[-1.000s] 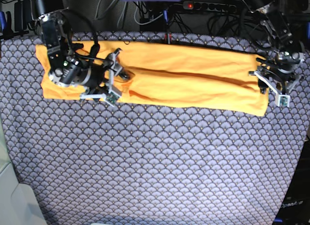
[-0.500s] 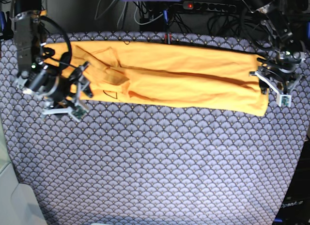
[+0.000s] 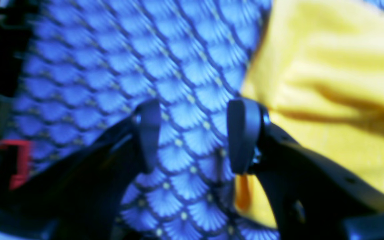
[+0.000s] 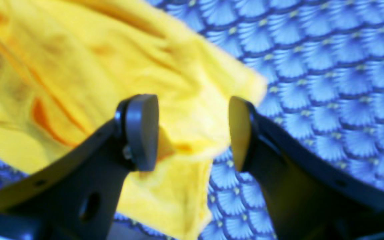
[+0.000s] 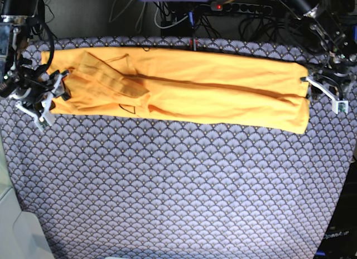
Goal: Fold the T-shirt properly
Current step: 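Release the fabric and move the right gripper back to the strip end, then release the strip end with the left gripper and move it inward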
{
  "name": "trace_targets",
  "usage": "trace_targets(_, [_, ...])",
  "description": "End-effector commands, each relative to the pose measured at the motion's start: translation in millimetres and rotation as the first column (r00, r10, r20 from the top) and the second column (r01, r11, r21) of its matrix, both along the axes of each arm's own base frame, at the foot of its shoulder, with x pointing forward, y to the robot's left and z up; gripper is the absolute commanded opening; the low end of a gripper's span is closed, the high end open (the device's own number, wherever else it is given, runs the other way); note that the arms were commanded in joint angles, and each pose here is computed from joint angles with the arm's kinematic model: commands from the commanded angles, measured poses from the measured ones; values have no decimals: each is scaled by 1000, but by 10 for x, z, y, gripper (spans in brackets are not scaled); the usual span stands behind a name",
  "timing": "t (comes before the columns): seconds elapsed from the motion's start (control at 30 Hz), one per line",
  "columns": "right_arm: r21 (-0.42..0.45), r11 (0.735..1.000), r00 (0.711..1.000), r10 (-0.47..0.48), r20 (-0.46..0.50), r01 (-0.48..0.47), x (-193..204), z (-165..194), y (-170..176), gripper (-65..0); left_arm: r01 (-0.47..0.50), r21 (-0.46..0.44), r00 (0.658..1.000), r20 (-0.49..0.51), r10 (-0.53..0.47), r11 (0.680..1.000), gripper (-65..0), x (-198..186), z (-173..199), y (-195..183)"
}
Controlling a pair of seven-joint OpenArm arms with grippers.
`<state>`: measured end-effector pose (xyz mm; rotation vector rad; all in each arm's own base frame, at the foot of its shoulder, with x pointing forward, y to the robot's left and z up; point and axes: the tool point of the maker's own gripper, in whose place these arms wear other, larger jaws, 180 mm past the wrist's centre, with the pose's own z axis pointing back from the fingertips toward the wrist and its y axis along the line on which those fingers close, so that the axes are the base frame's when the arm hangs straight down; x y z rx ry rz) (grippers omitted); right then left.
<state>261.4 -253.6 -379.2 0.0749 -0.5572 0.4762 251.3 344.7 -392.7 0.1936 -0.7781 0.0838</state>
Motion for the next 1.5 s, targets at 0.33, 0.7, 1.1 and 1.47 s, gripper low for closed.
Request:
trace_targets(0.33, [81, 994, 997, -71, -7, 71, 21, -173, -155, -306, -2, 16, 999, 44, 1, 1000, -333, 88, 114, 71])
trace_targets(0.7, [109, 988, 993, -108, -37, 111, -48, -334, -232, -306, 105, 52, 992, 72, -108, 993, -333, 312, 264, -204])
trace_targets(1.1, [110, 988, 993, -106, -42, 110, -63, -349, -224, -306, 140, 26, 989, 48, -141, 990, -332, 471, 202, -285])
trace_targets(1.47, [110, 988, 993, -106, -43, 110, -69, -353, -224, -306, 131, -30, 991, 1, -131, 991, -332, 535, 29, -322])
